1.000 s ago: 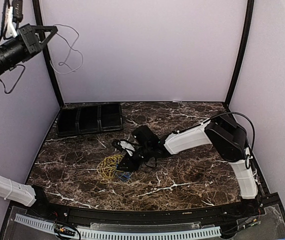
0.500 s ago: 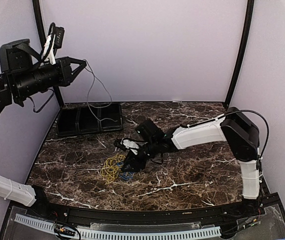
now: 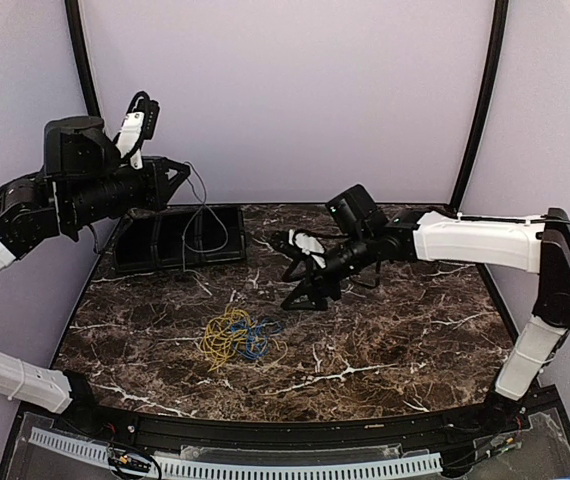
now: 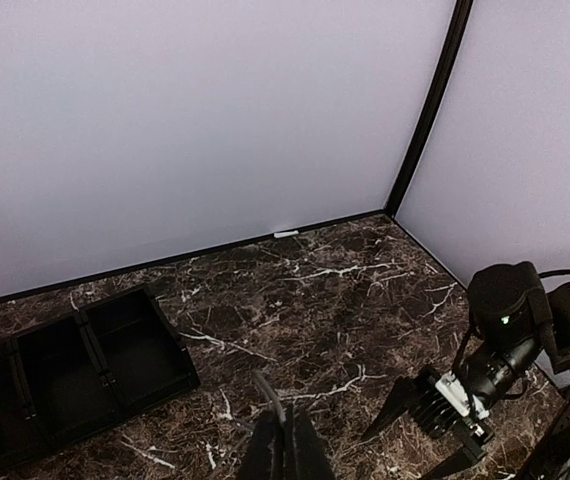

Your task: Untangle the cables

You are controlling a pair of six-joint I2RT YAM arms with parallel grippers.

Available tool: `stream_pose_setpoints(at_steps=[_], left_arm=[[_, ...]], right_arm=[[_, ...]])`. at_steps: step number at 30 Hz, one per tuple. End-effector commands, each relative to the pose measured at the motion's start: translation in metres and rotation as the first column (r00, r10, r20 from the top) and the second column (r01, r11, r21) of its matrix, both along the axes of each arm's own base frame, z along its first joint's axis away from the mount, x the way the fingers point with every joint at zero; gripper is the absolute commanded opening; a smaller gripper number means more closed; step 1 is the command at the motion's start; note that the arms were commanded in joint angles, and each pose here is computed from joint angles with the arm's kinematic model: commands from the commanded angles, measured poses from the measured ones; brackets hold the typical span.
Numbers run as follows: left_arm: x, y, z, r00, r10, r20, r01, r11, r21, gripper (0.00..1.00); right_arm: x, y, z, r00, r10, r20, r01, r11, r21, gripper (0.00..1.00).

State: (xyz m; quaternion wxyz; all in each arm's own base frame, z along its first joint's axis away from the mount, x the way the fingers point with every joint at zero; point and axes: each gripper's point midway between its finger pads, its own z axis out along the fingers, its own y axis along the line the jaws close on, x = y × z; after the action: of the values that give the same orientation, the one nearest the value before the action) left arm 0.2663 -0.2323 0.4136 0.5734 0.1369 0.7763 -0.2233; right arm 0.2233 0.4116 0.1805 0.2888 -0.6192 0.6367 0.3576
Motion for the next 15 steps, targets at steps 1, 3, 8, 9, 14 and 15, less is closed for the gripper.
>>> stream_pose_setpoints(at_steps=[1, 3, 8, 9, 14, 15], left_arm=[[0.012, 0.003, -0.014, 0.998, 0.061, -0.024, -0.06, 0.997, 0.044, 0.0], [0.017, 0.005, -0.023, 0.996, 0.081, -0.036, -0.079, 0.994, 0.076, 0.0], [0.041, 0.021, -0.053, 0.98, 0.15, -0.129, -0.132, 0.982, 0.138, 0.0], [0.045, 0.024, -0.056, 0.977, 0.158, -0.142, -0.138, 0.98, 0.141, 0.0], [0.071, 0.048, -0.077, 0.954, 0.225, -0.197, -0.192, 0.966, 0.175, 0.0], [0.077, 0.057, -0.079, 0.947, 0.251, -0.201, -0.215, 0.96, 0.181, 0.0]], right_arm=[[0.013, -0.047, 0.005, 0.998, -0.053, -0.04, 0.052, 0.999, -0.011, 0.76], [0.028, -0.073, 0.01, 0.991, -0.113, -0.066, 0.115, 0.993, 0.018, 0.76], [0.056, -0.135, 0.026, 0.958, -0.269, -0.094, 0.279, 0.955, 0.104, 0.77], [0.061, -0.147, 0.032, 0.952, -0.295, -0.083, 0.304, 0.943, 0.137, 0.76], [0.076, -0.209, 0.035, 0.89, -0.45, -0.078, 0.456, 0.87, 0.188, 0.76], [0.079, -0.217, 0.034, 0.875, -0.475, -0.09, 0.483, 0.853, 0.196, 0.76]])
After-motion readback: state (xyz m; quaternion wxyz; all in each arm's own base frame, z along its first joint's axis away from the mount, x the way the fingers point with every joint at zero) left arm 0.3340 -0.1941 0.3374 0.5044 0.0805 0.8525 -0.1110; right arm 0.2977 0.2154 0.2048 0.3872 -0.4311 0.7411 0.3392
